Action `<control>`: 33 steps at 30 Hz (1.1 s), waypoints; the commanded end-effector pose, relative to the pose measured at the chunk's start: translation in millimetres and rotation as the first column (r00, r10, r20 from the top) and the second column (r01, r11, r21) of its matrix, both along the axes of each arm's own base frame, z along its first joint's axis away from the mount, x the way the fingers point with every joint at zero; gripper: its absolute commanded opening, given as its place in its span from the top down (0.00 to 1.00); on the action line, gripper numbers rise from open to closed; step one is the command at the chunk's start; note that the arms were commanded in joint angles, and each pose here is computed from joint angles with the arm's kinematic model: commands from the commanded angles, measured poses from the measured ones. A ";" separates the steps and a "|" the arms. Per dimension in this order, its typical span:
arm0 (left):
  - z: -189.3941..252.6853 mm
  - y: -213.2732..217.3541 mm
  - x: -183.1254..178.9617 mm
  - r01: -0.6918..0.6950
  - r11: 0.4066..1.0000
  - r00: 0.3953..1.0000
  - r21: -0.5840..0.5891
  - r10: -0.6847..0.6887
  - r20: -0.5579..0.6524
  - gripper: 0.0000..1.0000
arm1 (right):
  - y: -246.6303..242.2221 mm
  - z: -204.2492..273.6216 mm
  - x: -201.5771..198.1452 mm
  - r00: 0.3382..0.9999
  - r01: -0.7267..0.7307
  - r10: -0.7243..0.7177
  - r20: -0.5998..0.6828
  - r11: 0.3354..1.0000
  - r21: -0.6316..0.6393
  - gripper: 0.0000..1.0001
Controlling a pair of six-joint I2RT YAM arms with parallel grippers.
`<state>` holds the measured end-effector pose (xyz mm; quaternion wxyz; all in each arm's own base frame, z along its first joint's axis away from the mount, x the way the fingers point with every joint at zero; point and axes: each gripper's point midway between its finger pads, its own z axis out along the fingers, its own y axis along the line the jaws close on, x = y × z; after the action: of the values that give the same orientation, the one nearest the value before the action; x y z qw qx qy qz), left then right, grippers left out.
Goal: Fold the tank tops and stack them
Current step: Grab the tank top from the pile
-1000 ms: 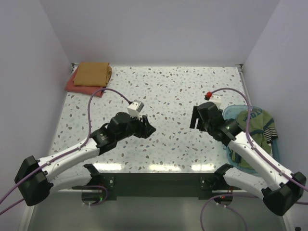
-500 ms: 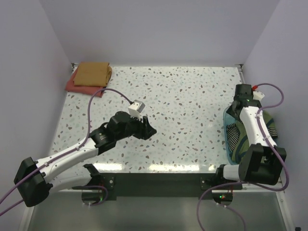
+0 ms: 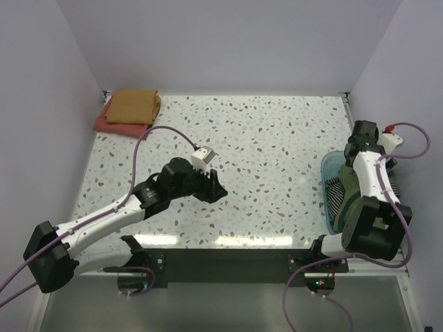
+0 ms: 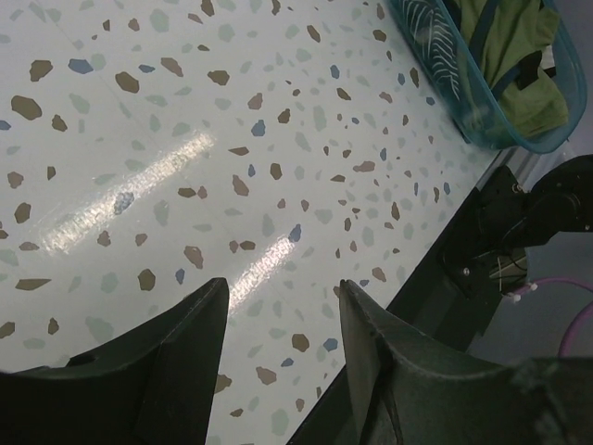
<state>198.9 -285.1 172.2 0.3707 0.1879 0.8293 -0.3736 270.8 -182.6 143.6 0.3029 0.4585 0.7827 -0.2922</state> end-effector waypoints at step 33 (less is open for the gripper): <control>66.3 37.1 42.0 -0.154 0.984 0.982 -0.083 0.162 0.101 0.45 | 179.6 256.7 79.7 0.455 -0.710 0.541 0.708 0.699 -0.078 1.00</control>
<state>218.8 -264.8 197.4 0.3988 0.1695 0.8232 -0.3670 338.8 -97.3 328.6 0.5483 0.3739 0.7480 -0.0067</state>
